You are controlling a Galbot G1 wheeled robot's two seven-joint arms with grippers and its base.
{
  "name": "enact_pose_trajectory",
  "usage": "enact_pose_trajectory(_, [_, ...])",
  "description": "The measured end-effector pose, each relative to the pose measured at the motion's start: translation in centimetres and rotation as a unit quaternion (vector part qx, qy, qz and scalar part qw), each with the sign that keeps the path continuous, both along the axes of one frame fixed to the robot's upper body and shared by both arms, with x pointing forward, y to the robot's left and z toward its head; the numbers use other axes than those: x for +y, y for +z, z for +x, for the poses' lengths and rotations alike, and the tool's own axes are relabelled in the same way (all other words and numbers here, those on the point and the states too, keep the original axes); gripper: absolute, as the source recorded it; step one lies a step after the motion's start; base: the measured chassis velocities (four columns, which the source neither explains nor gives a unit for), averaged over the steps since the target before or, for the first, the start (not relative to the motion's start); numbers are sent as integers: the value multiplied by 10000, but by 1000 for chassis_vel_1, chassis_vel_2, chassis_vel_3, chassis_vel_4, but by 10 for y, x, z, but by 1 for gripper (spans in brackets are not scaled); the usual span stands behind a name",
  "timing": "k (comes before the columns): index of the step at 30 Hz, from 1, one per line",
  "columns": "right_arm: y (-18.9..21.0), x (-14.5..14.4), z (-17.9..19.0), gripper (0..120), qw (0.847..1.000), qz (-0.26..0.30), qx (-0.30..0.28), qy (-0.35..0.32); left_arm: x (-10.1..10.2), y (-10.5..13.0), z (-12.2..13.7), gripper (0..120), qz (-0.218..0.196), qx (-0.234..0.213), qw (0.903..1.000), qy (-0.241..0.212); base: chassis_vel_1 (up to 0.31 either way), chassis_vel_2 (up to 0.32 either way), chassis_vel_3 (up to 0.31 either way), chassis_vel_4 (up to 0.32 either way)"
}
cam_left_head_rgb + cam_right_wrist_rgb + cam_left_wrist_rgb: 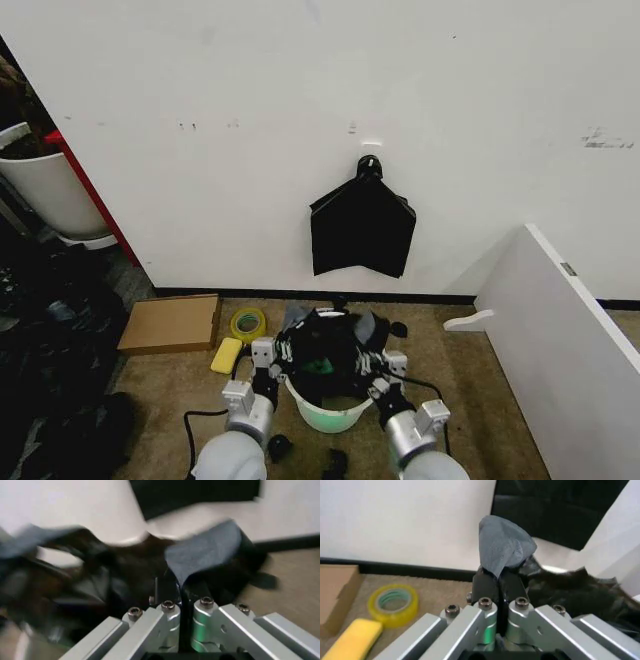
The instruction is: Place the garbage bag over the trash bin.
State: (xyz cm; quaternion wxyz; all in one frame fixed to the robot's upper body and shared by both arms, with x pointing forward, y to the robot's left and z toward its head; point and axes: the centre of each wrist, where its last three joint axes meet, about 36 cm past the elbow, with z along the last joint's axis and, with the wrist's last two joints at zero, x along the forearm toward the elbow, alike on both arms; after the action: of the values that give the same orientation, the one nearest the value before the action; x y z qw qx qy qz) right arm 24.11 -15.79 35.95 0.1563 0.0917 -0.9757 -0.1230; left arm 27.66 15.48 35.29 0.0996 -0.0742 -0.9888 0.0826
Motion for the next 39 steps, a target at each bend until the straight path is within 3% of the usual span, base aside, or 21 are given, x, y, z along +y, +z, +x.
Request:
enact_pose_trajectory(5, [15,-2,-32,0,9988,-233,426,-96,4,-8,-20,0,241,-108,9996,97,0,0,0,0])
enact_pose_trajectory(12, [31,6,-79,0,9954,-467,774,304,17,-22,-50,0,867,-265,9959,57,0,0,0,0])
enact_pose_trajectory(26, [-12,-10,-79,0,9807,-1175,1495,457,17,-63,-50,0,1256,-92,9918,232,0,0,0,0])
enact_pose_trajectory(33, [-25,-16,-70,0,9824,-1182,1368,470,18,-68,-45,0,1304,-78,9911,274,0,0,0,0])
enact_pose_trajectory(39, [-42,-29,-50,0,9876,-1212,742,671,20,-72,-48,0,1450,34,9892,231,0,0,0,0])
